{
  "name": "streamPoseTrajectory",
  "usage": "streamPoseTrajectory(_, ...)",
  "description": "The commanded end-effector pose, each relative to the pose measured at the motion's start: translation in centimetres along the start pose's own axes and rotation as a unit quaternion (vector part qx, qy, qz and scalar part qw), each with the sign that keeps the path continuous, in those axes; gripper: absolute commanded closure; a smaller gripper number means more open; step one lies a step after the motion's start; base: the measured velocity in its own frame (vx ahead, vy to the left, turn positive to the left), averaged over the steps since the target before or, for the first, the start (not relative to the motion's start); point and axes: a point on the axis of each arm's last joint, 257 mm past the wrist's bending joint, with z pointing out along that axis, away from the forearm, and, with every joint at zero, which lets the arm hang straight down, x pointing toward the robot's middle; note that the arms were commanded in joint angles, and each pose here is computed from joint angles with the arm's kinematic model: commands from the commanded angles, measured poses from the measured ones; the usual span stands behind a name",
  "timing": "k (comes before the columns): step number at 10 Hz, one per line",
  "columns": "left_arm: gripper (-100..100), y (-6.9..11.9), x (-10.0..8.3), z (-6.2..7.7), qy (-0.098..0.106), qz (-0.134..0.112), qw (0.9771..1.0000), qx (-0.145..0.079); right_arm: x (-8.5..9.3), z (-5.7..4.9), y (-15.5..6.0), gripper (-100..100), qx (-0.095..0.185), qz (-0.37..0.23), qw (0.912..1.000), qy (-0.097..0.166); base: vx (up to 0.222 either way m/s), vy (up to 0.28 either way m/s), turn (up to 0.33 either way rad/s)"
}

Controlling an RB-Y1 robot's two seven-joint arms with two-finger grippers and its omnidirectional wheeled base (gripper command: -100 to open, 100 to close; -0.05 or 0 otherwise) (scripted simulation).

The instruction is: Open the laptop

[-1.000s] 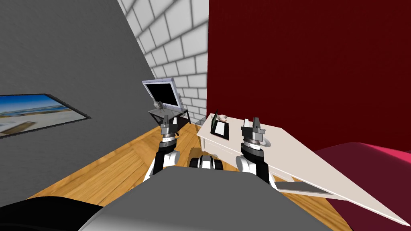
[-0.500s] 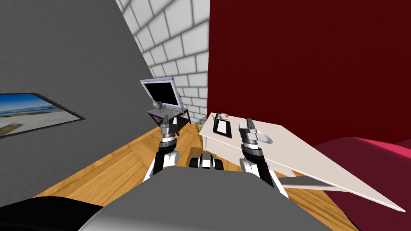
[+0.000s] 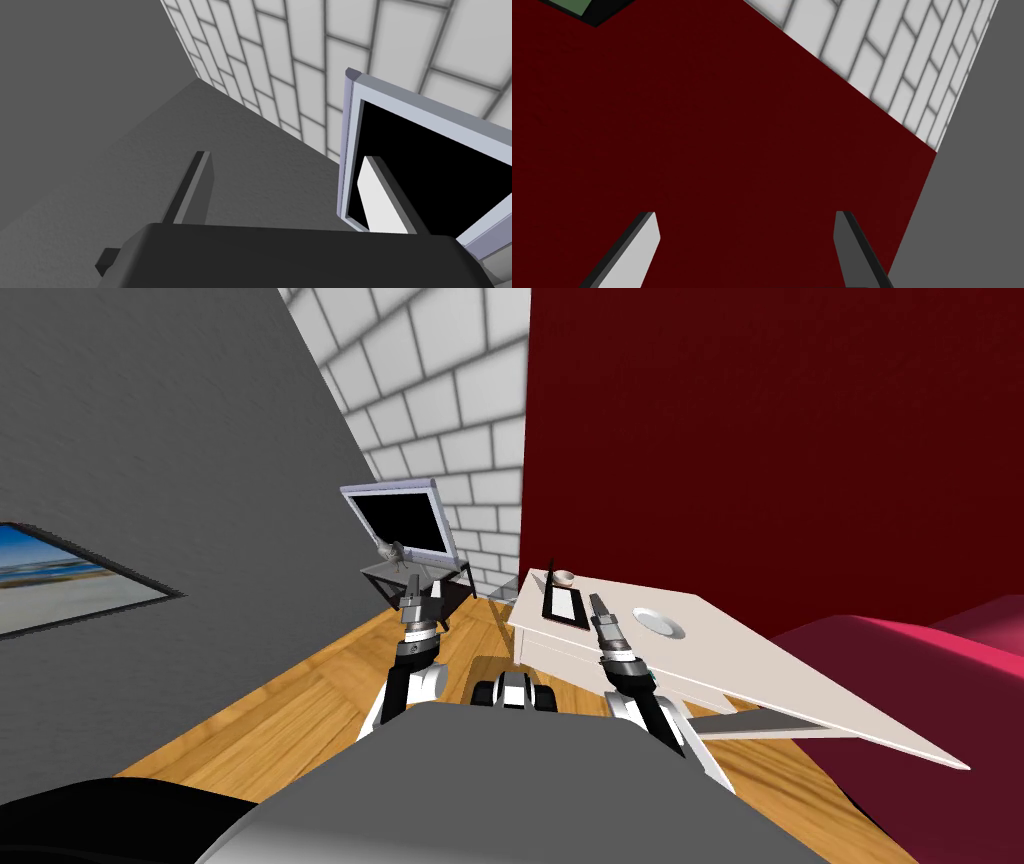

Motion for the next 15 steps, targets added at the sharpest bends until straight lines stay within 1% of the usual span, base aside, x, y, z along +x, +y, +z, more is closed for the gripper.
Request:
streamPoseTrajectory(1,0,0.0,0.0,0.0,0.0,0.0,1.0,0.0,0.9,-1.0,-2.2,-100,0.029,-0.06,0.9973,0.031,-0.006,0.133,-0.045)
streamPoseTrajectory(2,0,0.0,0.0,0.0,0.0,0.0,1.0,0.0,1.3,-1.6,-3.6,-100,0.047,-0.09,0.9938,0.045,0.008,0.18,-0.106)
streamPoseTrajectory(3,0,0.0,0.0,0.0,0.0,0.0,1.0,0.0,1.4,-1.6,-3.6,-100,0.046,-0.094,0.9934,0.047,0.01,0.143,-0.062)
streamPoseTrajectory(5,0,0.0,0.0,0.0,0.0,0.0,1.0,0.0,2.0,-3.0,-6.5,-100,0.08,-0.157,0.9814,0.077,-0.004,0.174,-0.084)
streamPoseTrajectory(6,0,0.0,0.0,0.0,0.0,0.0,1.0,0.0,2.1,-3.0,-6.5,-100,0.08,-0.162,0.9804,0.08,0.006,0.155,-0.061)
streamPoseTrajectory(8,0,0.0,0.0,0.0,0.0,0.0,1.0,0.0,2.3,-4.4,-9.3,-100,0.11,-0.224,0.9622,0.109,0.0,0.163,-0.081)
streamPoseTrajectory(9,0,0.0,0.0,0.0,0.0,0.0,1.0,0.0,2.4,-4.4,-9.3,-100,0.109,-0.228,0.9611,0.111,-0.005,0.154,-0.053)
streamPoseTrajectory(12,0,0.0,0.0,0.0,0.0,0.0,1.0,0.0,2.0,-6.6,-13.0,-100,0.144,-0.32,0.9241,0.152,0.025,0.173,-0.09)
streamPoseTrajectory(13,0,0.0,0.0,0.0,0.0,0.0,1.0,0.0,2.1,-6.6,-13.1,-100,0.143,-0.324,0.9223,0.154,0.014,0.139,-0.026)
streamPoseTrajectory(15,0,0.0,0.0,0.0,0.0,0.0,1.0,0.0,1.5,-7.7,-15.1,-100,0.158,-0.384,0.8918,0.18,0.024,0.129,-0.061)
